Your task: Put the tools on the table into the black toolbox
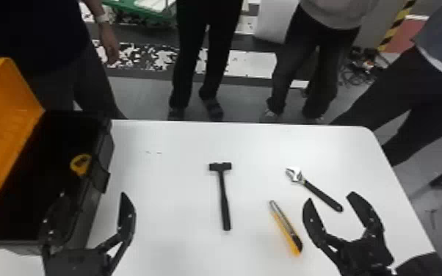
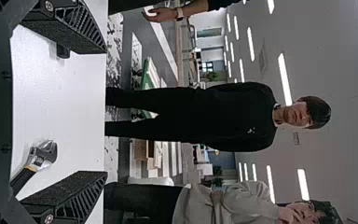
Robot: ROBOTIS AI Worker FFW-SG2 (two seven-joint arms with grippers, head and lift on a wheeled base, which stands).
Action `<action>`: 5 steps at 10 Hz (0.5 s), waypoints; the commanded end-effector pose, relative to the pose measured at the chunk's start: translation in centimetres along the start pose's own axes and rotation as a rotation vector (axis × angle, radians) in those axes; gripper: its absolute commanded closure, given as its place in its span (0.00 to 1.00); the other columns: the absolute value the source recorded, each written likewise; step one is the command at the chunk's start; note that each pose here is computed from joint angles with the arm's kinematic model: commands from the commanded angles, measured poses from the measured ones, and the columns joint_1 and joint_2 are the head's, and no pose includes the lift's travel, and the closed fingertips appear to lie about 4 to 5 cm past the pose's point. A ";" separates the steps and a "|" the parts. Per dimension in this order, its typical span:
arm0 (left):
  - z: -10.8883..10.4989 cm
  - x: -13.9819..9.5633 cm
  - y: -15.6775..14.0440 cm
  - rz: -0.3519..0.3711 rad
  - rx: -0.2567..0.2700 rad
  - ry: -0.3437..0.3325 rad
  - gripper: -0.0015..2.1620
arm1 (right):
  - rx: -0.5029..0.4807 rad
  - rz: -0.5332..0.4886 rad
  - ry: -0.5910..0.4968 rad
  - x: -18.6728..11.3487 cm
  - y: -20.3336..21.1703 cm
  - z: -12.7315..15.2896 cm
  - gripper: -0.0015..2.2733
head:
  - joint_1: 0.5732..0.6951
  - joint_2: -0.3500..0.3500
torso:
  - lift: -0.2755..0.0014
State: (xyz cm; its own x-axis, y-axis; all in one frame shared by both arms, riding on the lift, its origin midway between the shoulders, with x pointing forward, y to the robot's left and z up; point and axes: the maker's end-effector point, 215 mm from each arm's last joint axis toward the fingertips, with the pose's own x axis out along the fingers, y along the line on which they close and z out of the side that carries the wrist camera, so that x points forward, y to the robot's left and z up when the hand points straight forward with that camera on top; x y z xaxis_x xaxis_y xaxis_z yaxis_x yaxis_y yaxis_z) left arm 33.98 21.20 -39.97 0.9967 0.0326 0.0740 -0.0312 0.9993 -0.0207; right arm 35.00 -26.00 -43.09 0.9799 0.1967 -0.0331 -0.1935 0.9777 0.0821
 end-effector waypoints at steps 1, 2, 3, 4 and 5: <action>-0.1 0.0 0.0 0.001 0.000 0.002 0.04 | 0.003 0.006 -0.002 0.2 0.3 0.0 0.03 | 1.00 0.38 | 0.85; -0.2 0.0 0.1 0.001 0.000 0.004 0.04 | 0.002 0.009 -0.004 0.4 0.5 0.1 0.04 | 1.00 0.39 | 0.85; -0.2 0.0 0.0 0.002 -0.001 0.004 0.04 | 0.003 0.009 -0.003 0.5 0.5 0.0 0.04 | 1.00 0.39 | 0.85; -0.3 -0.1 0.0 0.001 -0.001 0.005 0.04 | 0.003 0.009 -0.003 0.5 0.5 0.0 0.04 | 1.00 0.40 | 0.85; -0.2 0.0 -0.1 -0.002 -0.001 0.004 0.04 | 0.004 0.007 -0.002 0.4 0.5 0.0 0.04 | 1.00 0.40 | 0.85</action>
State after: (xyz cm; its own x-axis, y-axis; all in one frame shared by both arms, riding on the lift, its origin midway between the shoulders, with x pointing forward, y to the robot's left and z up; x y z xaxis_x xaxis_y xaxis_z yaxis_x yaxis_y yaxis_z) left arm 33.93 21.16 -40.22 0.9971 0.0312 0.0692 -0.0297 0.9993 -0.0214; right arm 35.35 -25.43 -43.04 0.9782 0.2055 -0.0299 -0.2024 0.9756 0.0849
